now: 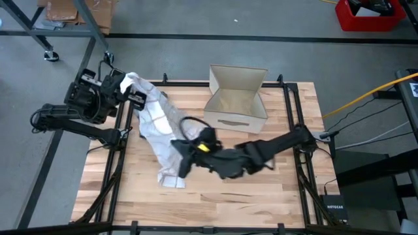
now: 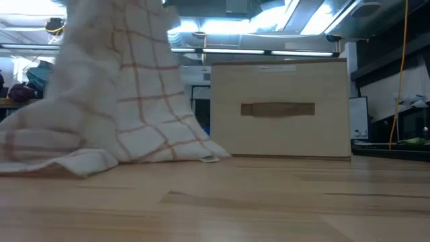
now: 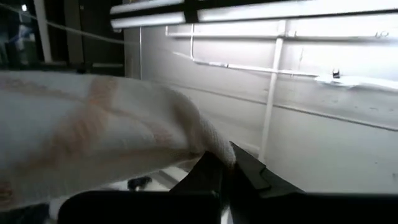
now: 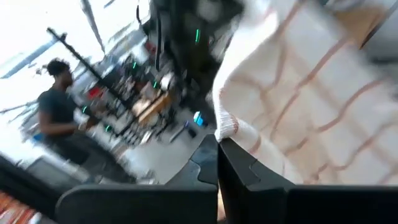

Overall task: Fold towel
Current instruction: Fold the white towel

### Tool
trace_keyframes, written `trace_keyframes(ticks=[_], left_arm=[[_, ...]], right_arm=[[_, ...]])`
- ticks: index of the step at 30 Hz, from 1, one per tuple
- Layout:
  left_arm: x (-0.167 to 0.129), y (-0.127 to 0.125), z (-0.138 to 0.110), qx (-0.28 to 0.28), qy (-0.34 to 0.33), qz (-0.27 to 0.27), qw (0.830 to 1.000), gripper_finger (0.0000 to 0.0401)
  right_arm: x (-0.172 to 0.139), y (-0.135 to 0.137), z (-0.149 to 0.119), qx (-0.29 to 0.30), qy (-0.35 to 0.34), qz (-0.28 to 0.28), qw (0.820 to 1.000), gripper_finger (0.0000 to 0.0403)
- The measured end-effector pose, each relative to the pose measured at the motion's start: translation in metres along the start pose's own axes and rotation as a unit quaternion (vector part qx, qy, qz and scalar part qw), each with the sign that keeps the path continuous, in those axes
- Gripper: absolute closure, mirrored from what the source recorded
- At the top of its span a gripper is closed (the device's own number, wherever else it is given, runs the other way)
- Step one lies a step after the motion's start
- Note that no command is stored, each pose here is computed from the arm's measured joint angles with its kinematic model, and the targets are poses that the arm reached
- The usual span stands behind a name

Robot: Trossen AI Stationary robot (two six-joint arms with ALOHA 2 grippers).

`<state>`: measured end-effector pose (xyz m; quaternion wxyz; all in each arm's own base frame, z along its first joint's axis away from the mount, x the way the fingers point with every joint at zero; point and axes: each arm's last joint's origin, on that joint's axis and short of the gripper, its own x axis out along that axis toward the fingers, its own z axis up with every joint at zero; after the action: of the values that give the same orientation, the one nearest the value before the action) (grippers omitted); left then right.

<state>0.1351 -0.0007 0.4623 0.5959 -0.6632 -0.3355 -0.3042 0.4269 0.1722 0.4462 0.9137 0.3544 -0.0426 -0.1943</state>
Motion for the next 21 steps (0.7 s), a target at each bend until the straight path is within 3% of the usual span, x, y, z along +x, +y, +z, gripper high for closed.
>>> trace_keyframes(ticks=[6,11,21], left_arm=[[0.0,0.002,-0.007,-0.009,0.07,0.008,0.997,0.0401],[-0.001,0.003,-0.013,0.002,0.118,0.015,0.993,0.0401],[-0.003,0.011,-0.018,0.006,0.17,0.054,0.984,0.0401]], right_arm=[[-0.04,0.013,0.027,-0.045,-0.074,-0.053,0.995,0.0401],[-0.057,0.019,0.029,-0.073,-0.076,-0.06,0.993,0.0401],[-0.052,0.0,-0.03,-0.152,0.112,-0.044,0.981,0.0402]])
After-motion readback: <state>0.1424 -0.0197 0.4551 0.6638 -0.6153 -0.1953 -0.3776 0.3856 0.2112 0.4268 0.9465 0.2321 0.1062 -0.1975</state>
